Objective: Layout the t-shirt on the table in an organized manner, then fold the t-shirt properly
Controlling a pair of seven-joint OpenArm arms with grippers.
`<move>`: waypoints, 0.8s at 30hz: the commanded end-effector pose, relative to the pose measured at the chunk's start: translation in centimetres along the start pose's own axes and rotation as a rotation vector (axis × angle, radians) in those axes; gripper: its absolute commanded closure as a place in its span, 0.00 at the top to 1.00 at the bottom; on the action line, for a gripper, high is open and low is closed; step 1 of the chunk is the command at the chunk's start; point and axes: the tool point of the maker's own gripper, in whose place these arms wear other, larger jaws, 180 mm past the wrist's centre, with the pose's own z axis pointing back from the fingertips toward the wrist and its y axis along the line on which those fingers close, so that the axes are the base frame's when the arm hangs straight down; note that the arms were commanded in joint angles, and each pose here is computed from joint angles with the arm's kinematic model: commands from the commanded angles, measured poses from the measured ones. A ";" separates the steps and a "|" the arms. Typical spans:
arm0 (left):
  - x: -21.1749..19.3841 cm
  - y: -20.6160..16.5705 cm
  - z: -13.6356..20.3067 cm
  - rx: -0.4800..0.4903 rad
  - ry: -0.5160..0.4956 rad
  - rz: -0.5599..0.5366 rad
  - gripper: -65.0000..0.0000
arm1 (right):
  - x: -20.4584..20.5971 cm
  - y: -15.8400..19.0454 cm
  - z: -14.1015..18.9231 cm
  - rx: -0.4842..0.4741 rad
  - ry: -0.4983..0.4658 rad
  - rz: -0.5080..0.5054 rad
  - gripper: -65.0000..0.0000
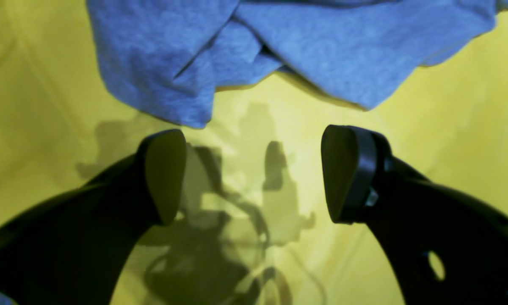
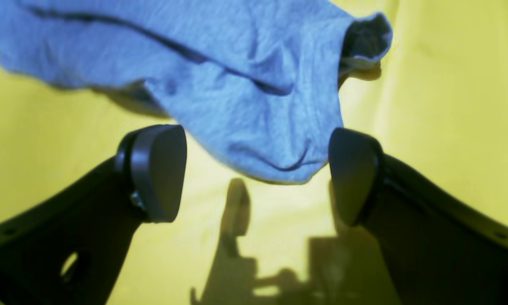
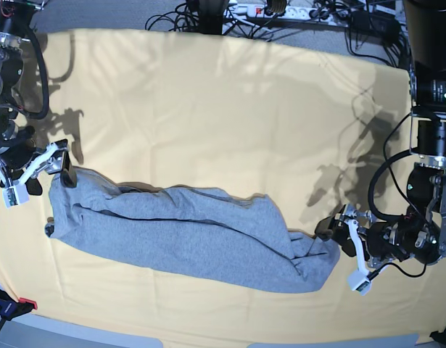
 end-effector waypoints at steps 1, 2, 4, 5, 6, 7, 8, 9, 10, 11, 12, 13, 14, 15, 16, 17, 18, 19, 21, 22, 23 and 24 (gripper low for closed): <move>2.2 0.4 1.4 0.012 -0.063 -0.019 0.76 | 1.2 -0.7 -0.2 -0.011 -0.049 -0.020 0.80; 2.2 0.5 1.4 0.014 -0.061 -0.019 0.76 | 0.8 -1.0 -0.9 -0.014 -0.046 -0.063 0.80; 2.1 0.5 1.4 0.016 -0.059 -0.020 0.76 | -0.2 -1.9 -2.1 -0.031 -0.026 -0.150 0.80; 2.1 0.6 1.4 0.018 -0.058 -0.020 0.76 | -0.6 -2.1 -2.7 -0.034 -0.019 -0.185 0.80; 2.0 0.6 1.5 0.019 -0.057 -0.020 0.76 | -0.8 -2.3 -3.2 -0.034 -0.013 -0.210 0.80; 2.0 0.6 1.5 0.020 -0.057 -0.019 0.76 | -0.9 -2.5 -3.7 -0.032 -0.011 -0.230 0.80; 2.0 0.6 1.5 0.020 -0.058 -0.019 0.76 | -1.0 -2.7 -4.1 -0.031 -0.008 -0.247 0.80; 2.0 0.7 1.5 0.021 -0.058 -0.019 0.76 | -0.9 -2.9 -4.4 -0.031 -0.007 -0.260 0.80; 2.0 0.7 1.5 0.021 -0.057 -0.019 0.76 | -0.8 -3.0 -4.7 -0.029 -0.008 -0.267 0.76; 2.0 0.7 1.5 0.021 -0.058 -0.019 0.76 | -0.5 -3.2 -4.9 -0.028 -0.011 -0.272 0.69; 2.0 0.7 1.5 0.021 -0.058 -0.019 0.76 | -0.2 -3.2 -5.0 -0.027 -0.015 -0.274 0.59; 2.0 0.7 1.5 0.020 -0.058 -0.019 0.76 | 0.1 -3.2 -5.0 -0.025 -0.010 -0.273 0.43; 2.0 0.7 1.5 0.020 -0.058 -0.019 0.76 | 0.3 -3.1 -5.1 -0.016 -0.002 -0.265 0.25; 2.0 0.7 1.5 0.020 -0.058 -0.019 0.76 | 0.6 -2.8 -5.2 0.005 0.009 -0.244 0.05; 2.0 0.6 1.5 0.020 -0.059 -0.019 0.76 | 1.0 -2.2 -5.2 0.036 0.021 -0.216 0.00; 2.1 0.6 1.5 0.020 -0.062 -0.019 0.76 | 1.5 -1.8 -5.2 0.066 0.029 -0.179 0.00; 2.2 0.6 1.5 0.018 -0.064 -0.019 0.76 | 2.2 -1.4 -5.0 0.092 0.028 -0.151 0.00; 2.1 0.6 1.5 0.017 -0.064 -0.019 0.76 | 3.1 -1.1 -4.8 0.113 0.020 -0.127 0.00; 2.1 0.6 1.5 0.014 -0.064 -0.026 0.76 | 5.1 -0.6 -3.8 0.142 -0.013 -0.080 0.00; 2.1 0.5 1.5 0.010 -0.062 -0.039 0.76 | 6.1 -0.4 -3.1 0.150 -0.037 -0.058 0.00; 2.1 0.4 1.5 0.009 -0.060 -0.045 0.76 | 7.1 -0.3 -2.4 0.151 -0.058 -0.029 0.00; 2.1 0.4 1.5 0.005 -0.062 -0.047 0.76 | 7.8 -0.3 -1.7 0.140 -0.068 0.009 0.00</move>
